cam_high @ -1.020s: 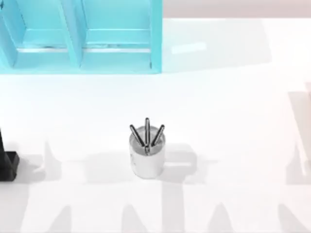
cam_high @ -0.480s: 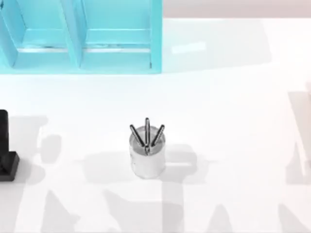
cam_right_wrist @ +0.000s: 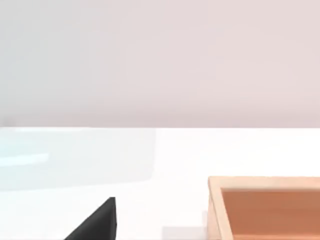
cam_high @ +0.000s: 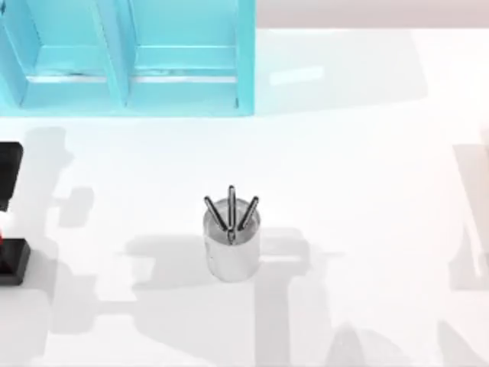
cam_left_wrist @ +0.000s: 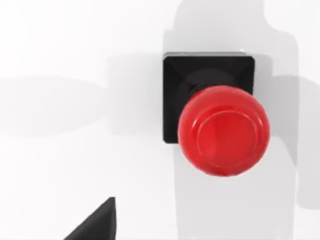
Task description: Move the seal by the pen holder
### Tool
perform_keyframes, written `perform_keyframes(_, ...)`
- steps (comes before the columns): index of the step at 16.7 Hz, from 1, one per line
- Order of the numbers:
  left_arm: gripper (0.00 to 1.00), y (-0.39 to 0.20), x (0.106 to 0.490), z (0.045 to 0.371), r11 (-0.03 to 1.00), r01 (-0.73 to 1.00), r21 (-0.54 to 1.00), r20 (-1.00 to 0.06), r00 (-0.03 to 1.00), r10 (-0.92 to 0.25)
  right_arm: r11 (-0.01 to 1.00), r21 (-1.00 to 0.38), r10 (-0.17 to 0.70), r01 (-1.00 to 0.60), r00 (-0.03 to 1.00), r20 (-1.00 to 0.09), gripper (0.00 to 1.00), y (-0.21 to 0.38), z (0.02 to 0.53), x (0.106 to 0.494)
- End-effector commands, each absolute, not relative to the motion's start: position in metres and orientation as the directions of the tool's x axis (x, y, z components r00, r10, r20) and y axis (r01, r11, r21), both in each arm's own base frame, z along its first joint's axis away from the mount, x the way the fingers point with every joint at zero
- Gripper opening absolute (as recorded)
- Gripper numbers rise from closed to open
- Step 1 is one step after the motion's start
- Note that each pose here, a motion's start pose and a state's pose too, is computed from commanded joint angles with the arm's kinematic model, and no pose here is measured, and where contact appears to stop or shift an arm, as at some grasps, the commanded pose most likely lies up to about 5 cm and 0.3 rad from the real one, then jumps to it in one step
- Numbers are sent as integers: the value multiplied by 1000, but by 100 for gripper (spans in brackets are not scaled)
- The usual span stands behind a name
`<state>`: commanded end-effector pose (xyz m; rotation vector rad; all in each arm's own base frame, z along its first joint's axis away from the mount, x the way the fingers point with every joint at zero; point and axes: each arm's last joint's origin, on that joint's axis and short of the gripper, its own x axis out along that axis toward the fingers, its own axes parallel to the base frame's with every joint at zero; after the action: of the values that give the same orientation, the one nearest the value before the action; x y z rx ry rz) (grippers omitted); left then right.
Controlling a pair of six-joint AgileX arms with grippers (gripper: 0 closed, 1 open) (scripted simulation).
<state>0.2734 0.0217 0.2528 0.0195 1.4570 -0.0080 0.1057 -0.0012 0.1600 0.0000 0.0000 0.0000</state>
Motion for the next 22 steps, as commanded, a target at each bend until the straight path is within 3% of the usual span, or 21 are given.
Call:
perform_keyframes(4, 100, 26, 296, 249, 1000, 20, 0, -1000, 5, 0, 1000, 0, 0, 0, 1000, 0, 100, -1, 160, 106)
perform_keyframes(11, 100, 25, 297, 244, 1000, 22, 0, -1000, -1, 0, 1000, 0, 0, 0, 1000, 0, 100, -1, 160, 106)
perform_keyframes(19, 100, 26, 300, 162, 1000, 20, 0, -1000, 7, 0, 1000, 0, 0, 0, 1000, 0, 100, -1, 160, 106)
perform_keyframes(22, 100, 26, 297, 149, 1000, 20, 0, -1000, -1, 0, 1000, 0, 0, 0, 1000, 0, 100, -1, 160, 106)
